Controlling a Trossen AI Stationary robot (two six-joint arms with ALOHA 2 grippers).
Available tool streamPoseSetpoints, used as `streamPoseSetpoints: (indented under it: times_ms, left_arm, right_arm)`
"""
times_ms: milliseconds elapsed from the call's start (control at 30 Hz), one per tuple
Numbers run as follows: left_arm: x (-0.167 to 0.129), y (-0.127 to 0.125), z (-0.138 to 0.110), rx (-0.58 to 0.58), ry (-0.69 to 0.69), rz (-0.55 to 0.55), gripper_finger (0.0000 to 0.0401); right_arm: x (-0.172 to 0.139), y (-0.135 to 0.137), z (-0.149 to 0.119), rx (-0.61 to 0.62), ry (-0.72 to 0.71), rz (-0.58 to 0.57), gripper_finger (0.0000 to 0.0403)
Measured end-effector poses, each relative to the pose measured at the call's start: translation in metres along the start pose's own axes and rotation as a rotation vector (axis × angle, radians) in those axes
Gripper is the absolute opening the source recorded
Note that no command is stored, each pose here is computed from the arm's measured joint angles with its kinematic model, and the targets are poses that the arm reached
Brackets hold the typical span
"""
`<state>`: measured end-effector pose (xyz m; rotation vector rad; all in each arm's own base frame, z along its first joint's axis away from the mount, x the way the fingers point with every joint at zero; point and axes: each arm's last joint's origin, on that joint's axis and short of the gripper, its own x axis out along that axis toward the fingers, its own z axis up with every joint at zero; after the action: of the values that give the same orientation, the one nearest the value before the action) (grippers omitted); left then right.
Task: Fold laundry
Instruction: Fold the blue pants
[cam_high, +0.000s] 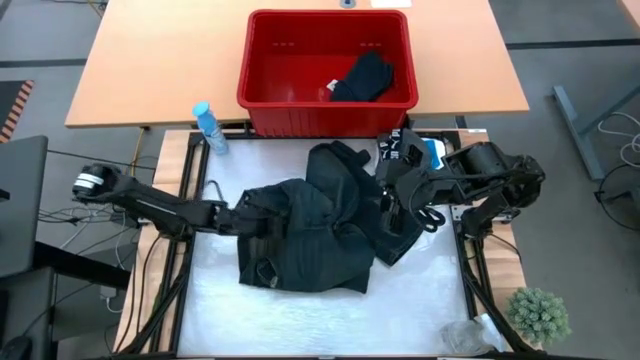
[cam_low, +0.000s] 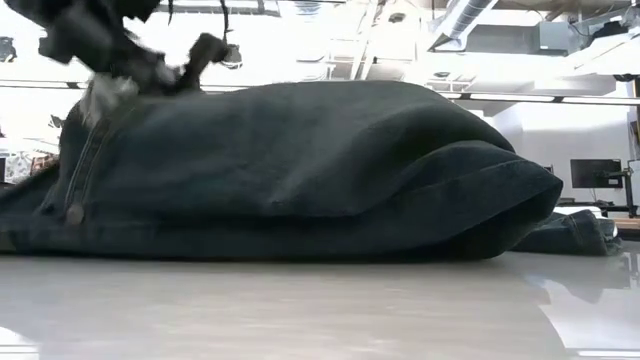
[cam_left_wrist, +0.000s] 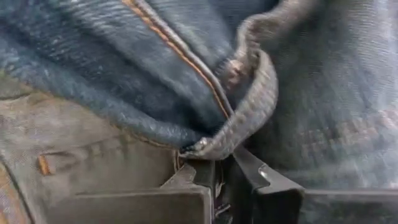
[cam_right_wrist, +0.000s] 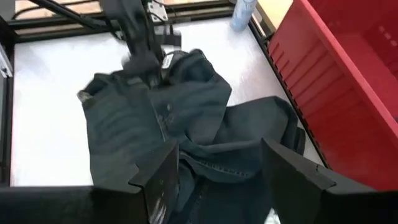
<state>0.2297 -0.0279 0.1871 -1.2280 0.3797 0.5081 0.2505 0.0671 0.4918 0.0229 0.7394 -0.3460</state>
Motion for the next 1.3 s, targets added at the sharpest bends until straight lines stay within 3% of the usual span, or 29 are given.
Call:
streamPoseSetpoints:
  times_ms: [100,233,367,533,767,900,1100,1300]
  left_arm:
    - [-0.031,-0.018,0.013,0.016,0.004,0.003,0.0002]
    - [-0.084,-0.031,0.027,0.067,0.043,0.119,0.0002]
    - [-0.121,-0.025,0.026,0.101,0.117,0.274,0.0001]
    - [-0.129,-0.004,0.009,0.124,0.256,0.431,0.0005]
    - [-0.130,0.011,-0.003,0.181,0.415,0.581,0.0067]
    - [-0.150,-0.010,0.008,0.177,0.408,0.530,0.0083]
    - [-0.184,-0.032,0.029,0.193,0.357,0.568,0.0070]
    - [-0.159,-0.072,0.016,0.358,0.229,0.098,0.0045]
  right_arm:
    - [0.000,0.000,-0.001,0.003,0.009,-0.004,0.0248]
    - [0.000,0.000,-0.001,0.005,0.008,-0.004,0.0248]
    - [0.000,0.000,-0.001,0.005,0.007,-0.004,0.0248]
    - [0.003,0.001,-0.001,0.003,0.019,-0.009,0.0248]
    - [0.030,0.008,-0.014,-0.009,0.142,-0.064,0.0248]
    - [0.053,0.018,-0.032,-0.062,0.263,-0.069,0.0248]
    - [0.082,0.034,-0.056,-0.087,0.352,-0.100,0.0248]
    - [0.096,0.051,-0.078,-0.118,0.406,-0.099,0.0248]
